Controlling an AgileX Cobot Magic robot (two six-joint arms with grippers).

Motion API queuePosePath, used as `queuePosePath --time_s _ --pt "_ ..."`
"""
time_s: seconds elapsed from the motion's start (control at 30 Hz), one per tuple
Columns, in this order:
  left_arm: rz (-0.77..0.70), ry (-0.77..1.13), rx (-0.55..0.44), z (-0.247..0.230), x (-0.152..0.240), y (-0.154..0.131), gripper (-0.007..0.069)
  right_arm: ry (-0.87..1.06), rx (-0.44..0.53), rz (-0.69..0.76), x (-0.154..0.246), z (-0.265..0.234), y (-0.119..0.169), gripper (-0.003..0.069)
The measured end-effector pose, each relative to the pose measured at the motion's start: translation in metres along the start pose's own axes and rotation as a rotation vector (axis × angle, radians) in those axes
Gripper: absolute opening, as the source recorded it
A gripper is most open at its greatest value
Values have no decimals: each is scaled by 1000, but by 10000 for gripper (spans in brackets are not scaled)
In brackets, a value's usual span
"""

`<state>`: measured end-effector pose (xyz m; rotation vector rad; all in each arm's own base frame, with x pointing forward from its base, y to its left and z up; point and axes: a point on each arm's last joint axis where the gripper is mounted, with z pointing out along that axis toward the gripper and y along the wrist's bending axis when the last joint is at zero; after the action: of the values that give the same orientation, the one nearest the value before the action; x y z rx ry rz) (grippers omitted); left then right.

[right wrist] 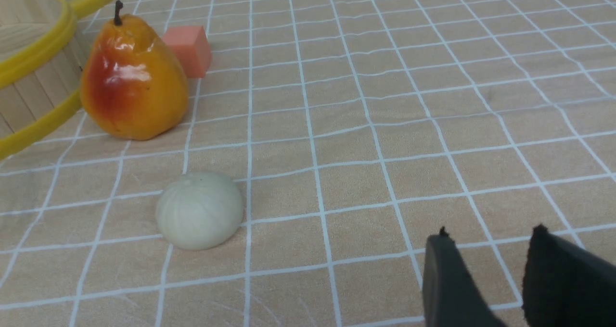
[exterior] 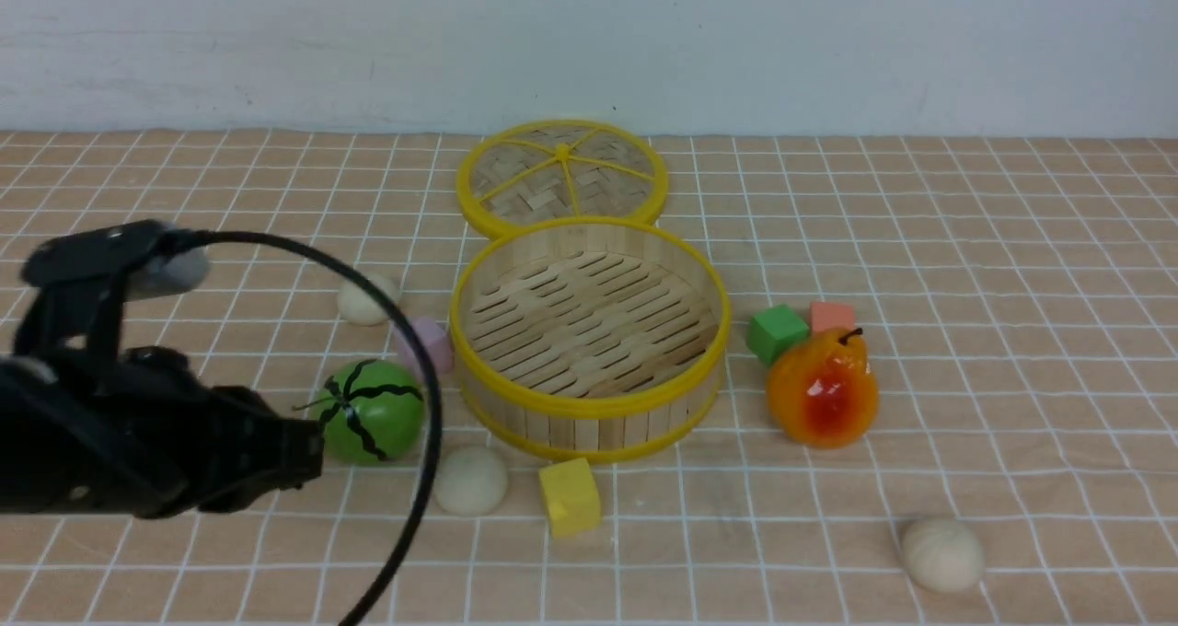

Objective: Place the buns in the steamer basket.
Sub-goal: Use the left arm to grab a steamed stuffed bun

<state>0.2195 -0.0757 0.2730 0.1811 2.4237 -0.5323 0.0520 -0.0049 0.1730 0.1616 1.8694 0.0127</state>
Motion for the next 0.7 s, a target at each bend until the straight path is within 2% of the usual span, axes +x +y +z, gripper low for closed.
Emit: queuePosePath --time_s 0.2,0.43,0.7 --pt "55 106 -12 43 -17 -18 92 0 0 0 0 0 0 241" --pt "186 199 -102 97 -32 -40 129 0 0 0 0 0 0 241" --pt "197 240 -199 131 -35 -39 190 0 0 0 0 0 0 241"
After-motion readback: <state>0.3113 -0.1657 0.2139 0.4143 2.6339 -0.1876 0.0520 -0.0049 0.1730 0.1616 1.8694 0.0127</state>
